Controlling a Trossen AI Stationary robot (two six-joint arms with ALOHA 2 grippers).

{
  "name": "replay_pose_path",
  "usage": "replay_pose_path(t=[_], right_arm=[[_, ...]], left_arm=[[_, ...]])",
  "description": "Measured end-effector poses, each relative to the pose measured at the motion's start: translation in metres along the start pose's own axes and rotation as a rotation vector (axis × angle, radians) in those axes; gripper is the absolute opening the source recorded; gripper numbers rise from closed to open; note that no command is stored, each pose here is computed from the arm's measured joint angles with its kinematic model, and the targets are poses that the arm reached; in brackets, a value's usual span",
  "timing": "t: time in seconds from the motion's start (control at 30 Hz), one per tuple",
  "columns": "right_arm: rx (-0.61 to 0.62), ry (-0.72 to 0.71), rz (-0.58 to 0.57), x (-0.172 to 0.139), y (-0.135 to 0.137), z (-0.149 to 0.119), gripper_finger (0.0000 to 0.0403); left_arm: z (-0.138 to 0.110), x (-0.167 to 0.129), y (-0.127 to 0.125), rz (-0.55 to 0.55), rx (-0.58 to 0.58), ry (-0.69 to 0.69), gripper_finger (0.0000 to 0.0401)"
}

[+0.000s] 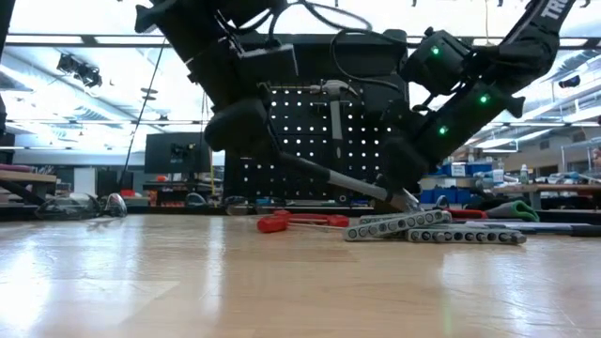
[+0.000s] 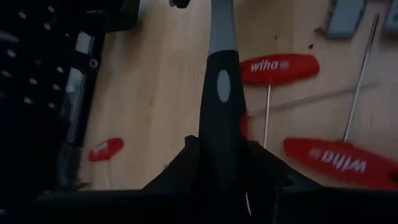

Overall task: Hang tools onto peg board
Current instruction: Hang the hammer onto the peg board

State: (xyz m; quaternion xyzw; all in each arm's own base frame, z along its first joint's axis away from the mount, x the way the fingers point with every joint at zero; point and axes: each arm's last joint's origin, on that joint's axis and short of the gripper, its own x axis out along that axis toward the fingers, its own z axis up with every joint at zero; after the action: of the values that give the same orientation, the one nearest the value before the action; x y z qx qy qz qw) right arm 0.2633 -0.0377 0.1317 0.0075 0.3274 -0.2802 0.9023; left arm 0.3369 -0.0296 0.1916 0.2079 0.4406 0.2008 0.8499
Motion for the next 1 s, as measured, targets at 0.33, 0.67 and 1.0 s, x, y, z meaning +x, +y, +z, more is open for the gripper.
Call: replay_pose_path(t=[0.33, 0.67, 1.0], right_arm=[[-0.094, 0.014, -0.008, -0.016, -0.004, 0.020, 0.0033], [-0.108, -0.015, 0.014, -0.024, -0.003, 0.026, 0.0033], [-0.180, -0.036, -0.055, -0.033, 0.008, 0.042, 0.0032]], left_arm=[[0.019, -0.003, 0.013, -0.066, -0.207, -0.042, 0.0267], [0.031, 0.010, 0.021, -0.149, -0.362, -0.134, 0.0287], [0.030, 0.029, 0.024, -0.252, -0.432, -0.129, 0.0237]])
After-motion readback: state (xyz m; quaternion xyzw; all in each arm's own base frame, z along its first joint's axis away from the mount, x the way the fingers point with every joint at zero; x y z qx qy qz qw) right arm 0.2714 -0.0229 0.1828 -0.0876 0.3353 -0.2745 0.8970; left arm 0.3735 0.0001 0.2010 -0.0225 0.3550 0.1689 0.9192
